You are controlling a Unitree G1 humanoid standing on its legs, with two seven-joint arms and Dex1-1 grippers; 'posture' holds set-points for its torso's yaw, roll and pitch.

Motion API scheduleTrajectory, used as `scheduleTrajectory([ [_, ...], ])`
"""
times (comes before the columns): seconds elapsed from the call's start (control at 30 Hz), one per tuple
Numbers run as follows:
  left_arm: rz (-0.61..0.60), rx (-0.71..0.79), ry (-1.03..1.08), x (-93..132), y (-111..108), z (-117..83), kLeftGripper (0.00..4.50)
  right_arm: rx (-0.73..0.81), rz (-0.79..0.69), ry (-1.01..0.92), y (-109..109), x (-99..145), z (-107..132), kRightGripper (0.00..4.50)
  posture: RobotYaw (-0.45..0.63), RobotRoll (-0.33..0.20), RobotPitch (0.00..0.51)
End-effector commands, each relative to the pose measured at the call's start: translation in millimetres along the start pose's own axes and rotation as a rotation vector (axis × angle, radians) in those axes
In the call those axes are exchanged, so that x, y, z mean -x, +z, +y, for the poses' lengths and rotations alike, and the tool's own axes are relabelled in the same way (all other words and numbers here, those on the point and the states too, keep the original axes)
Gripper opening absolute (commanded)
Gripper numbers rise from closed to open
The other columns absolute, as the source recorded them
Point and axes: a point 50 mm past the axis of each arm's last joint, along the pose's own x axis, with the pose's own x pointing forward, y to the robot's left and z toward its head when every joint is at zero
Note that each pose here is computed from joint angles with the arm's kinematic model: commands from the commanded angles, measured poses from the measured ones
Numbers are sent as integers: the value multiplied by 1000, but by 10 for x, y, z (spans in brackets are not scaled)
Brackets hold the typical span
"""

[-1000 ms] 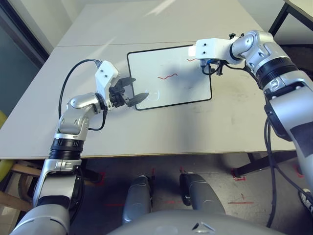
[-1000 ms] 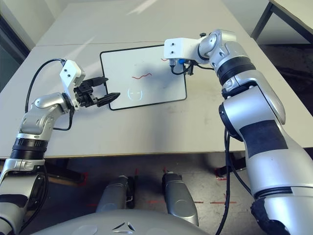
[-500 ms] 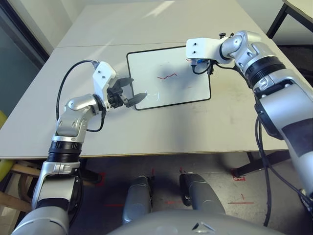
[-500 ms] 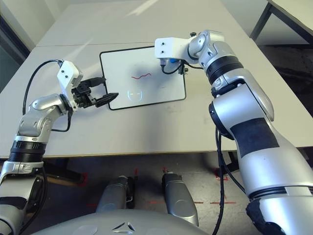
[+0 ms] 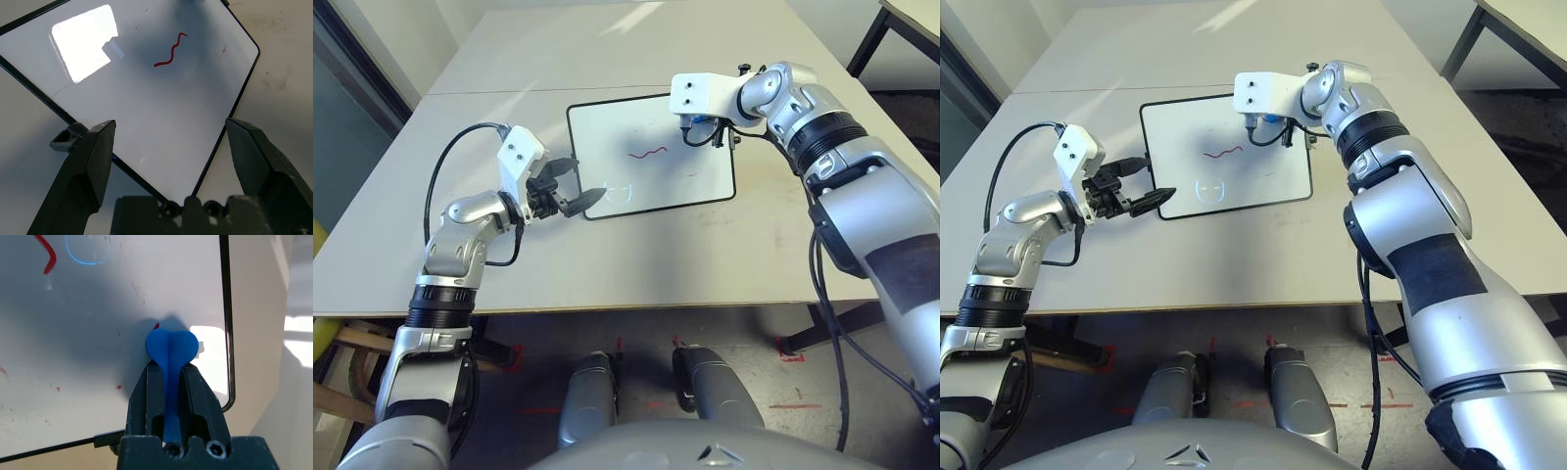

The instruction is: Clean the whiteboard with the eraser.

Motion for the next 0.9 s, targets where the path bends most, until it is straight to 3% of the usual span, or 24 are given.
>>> scheduleTrajectory([
  [0.03,6,0,8,30,1,-4,4500,-9,-45,-10,104,2,-26,195,-23,0,94],
  [0.3,9,3,9,23,-13,0,4500,-8,-39,-11,125,-32,9,194,-23,0,94],
  [0.9,5,-1,-5,-5,6,-1,4500,31,155,72,-376,52,70,194,-39,0,92],
])
